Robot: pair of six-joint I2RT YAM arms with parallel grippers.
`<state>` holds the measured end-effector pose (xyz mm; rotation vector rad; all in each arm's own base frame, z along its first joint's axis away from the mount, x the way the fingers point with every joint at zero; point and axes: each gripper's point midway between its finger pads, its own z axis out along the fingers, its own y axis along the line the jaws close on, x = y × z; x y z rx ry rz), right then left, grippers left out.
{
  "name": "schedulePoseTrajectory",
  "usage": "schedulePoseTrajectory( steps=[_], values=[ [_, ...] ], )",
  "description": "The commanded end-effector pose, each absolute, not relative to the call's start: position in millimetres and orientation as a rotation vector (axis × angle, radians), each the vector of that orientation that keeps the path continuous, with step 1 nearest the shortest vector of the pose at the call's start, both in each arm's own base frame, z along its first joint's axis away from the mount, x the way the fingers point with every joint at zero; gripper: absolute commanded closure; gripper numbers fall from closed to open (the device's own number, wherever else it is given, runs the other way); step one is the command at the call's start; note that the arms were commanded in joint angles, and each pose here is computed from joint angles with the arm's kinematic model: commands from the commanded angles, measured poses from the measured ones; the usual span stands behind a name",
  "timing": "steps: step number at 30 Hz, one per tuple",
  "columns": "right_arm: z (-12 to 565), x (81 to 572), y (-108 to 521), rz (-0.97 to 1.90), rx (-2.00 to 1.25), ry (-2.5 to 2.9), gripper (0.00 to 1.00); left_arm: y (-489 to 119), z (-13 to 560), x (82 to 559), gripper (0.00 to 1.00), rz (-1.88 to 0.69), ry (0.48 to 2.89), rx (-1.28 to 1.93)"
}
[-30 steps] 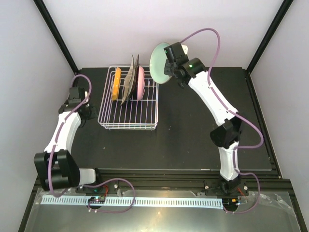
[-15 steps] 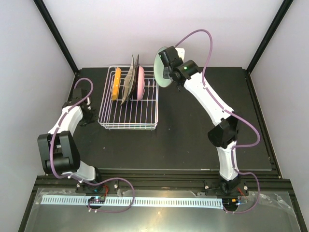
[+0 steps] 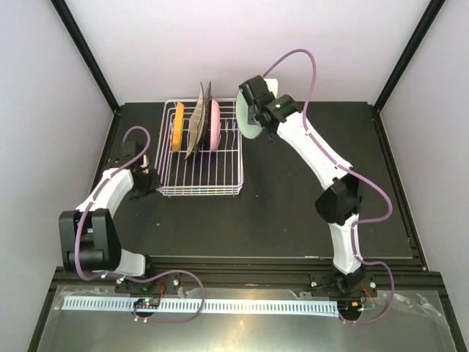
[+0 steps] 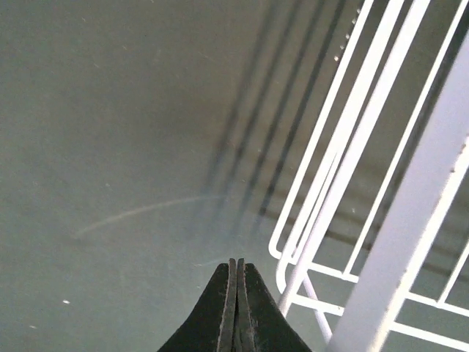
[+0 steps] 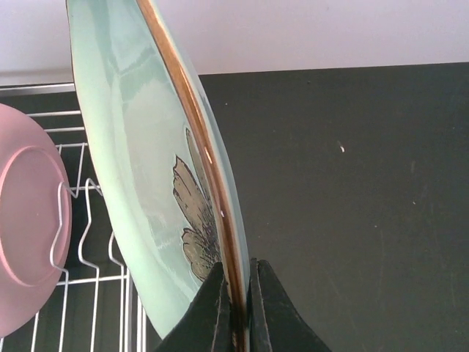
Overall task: Load the plates into the dish rack
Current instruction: Adjust the dish rack at the center of the board.
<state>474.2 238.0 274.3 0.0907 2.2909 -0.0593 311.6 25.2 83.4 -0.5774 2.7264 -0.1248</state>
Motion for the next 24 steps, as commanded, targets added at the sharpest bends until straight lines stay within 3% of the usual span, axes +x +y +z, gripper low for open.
schedulePoseTrajectory(
  steps=[1, 15, 19, 24],
  values=[
    [338, 482, 227, -0.002, 0.200, 2.094, 0.99, -20, 89, 310, 0.98, -0.266, 2.724, -0.516],
    [345, 501, 228, -0.072, 0.193, 2.016, 0.99, -85, 107, 303, 0.98, -0.363, 2.760, -0.406],
    [342, 515, 234, -0.102, 0.169, 1.982, 0.99, -78, 147, 305, 0.73, -0.335, 2.676, -0.385],
    [324, 530, 245, -0.115, 0.140, 1.978, 0.99, -75, 177, 311, 0.65, -0.340, 2.629, -0.363]
  ],
)
